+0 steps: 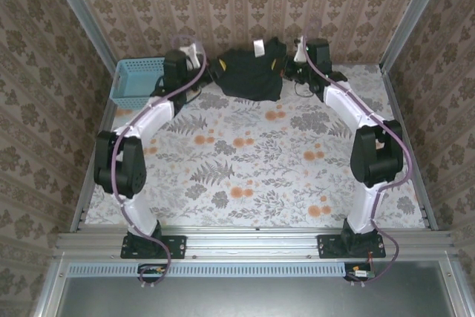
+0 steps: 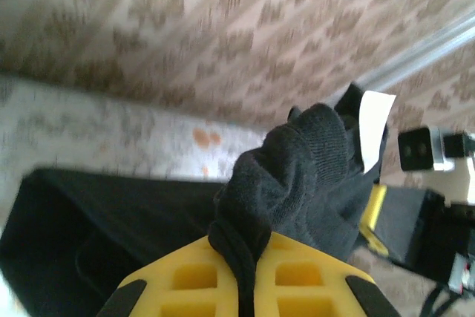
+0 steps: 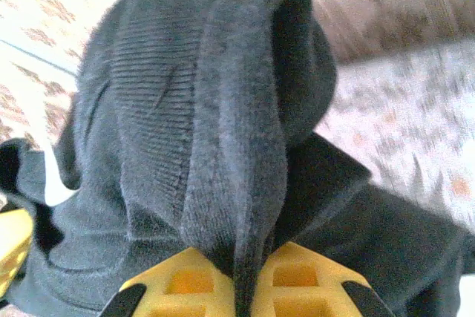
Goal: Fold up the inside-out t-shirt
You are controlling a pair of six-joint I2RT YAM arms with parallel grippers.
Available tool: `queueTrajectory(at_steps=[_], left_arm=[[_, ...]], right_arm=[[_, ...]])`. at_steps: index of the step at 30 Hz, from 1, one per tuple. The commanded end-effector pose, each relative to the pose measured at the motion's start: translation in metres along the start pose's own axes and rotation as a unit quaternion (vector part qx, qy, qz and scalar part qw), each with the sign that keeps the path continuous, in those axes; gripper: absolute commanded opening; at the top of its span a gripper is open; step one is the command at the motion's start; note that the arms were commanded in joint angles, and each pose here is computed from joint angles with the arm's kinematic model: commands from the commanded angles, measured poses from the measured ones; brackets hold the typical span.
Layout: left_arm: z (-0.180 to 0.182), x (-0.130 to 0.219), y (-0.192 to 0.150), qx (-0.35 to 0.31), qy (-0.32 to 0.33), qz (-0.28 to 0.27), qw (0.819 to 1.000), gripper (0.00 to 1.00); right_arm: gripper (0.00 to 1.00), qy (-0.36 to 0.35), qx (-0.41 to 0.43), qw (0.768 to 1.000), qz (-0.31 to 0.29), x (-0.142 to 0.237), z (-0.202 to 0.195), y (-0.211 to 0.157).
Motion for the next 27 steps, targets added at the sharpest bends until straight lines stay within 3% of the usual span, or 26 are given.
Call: queueTrajectory(at_steps=[1,7,12,18,27], left_arm=[[0.006,0.02,-0.05,-0.032,-0.029,0.022,0.999,0.0],[0.027,0.046,-0.146,-0.022,-0.026,0.086,0.996,0.0],[0.03,0.068,-0.186,-0.034,0.008,0.1,0.994,0.0],[0.036,0.07,-0.169,-0.037,0.048,0.066,0.996,0.0],[0.069,0.018,-0.125,-0.02,0.121,0.059,0.991,0.0]], right_arm=[[0.0,0.012,0.0,1.0,0.022,0.018,0.0,-0.046],[0.0,0.0,-0.042,0.996,0.076,0.057,-0.006,-0.151],[0.0,-0.011,-0.056,0.993,0.104,0.084,0.003,-0.197],[0.0,-0.031,-0.031,0.996,0.084,0.089,0.01,-0.175],[0.0,-0.063,-0.018,0.991,0.114,0.035,-0.009,-0.147]])
Point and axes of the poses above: each hand's point on the last joint's axis, 136 mm out from that joint toward the fingers, its own x axis back along the fingers, its own z axis along the line the jaws close on, y = z × x, the point moved 9 cm from there along x, back along the fingers, and after that the axes turned 15 degrees about x, right-handed, at the moved point
